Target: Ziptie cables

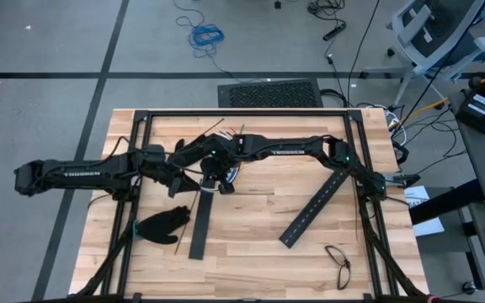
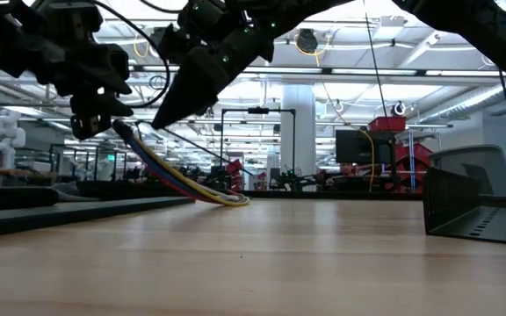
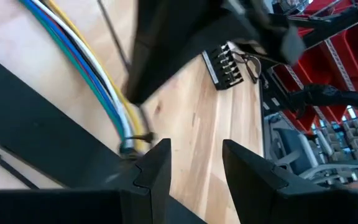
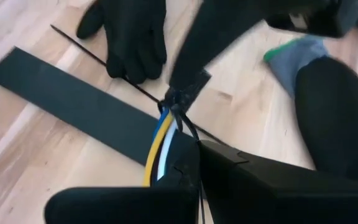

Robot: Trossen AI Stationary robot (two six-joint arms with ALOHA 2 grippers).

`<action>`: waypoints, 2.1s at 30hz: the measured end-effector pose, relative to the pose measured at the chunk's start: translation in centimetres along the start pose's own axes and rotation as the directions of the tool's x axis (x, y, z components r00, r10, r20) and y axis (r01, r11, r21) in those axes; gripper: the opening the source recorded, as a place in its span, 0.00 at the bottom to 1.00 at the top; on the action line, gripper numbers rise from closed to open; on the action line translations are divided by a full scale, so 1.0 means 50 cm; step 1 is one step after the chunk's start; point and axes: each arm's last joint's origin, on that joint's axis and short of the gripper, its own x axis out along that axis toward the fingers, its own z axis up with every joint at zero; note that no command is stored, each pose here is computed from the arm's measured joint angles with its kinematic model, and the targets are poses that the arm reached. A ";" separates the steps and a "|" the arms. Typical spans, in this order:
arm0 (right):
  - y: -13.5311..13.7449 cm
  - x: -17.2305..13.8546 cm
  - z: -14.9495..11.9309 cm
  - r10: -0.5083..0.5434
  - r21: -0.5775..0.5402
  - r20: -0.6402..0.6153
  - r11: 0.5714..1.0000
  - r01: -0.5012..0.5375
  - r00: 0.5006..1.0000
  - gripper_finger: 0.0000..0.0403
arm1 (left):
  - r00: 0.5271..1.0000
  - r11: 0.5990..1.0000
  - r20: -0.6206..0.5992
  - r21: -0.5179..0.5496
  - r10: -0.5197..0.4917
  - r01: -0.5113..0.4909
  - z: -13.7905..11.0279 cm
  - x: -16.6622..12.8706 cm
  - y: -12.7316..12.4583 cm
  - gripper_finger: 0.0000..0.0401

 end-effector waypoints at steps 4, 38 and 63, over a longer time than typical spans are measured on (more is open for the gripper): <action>0.001 -0.017 0.014 -0.012 -0.003 0.031 1.000 0.012 0.999 0.00 | 0.999 0.999 0.005 0.002 0.039 -0.039 -0.001 -0.002 0.007 0.35; -0.028 -0.064 0.037 -0.151 0.062 0.101 0.987 0.145 0.983 0.00 | 0.999 1.000 0.046 0.005 -0.015 0.015 0.010 -0.002 -0.002 0.35; 0.042 0.014 -0.047 0.006 0.222 -0.118 0.975 0.021 0.993 0.00 | 0.959 0.980 -0.226 -0.057 0.173 -0.191 -0.084 -0.053 0.011 0.35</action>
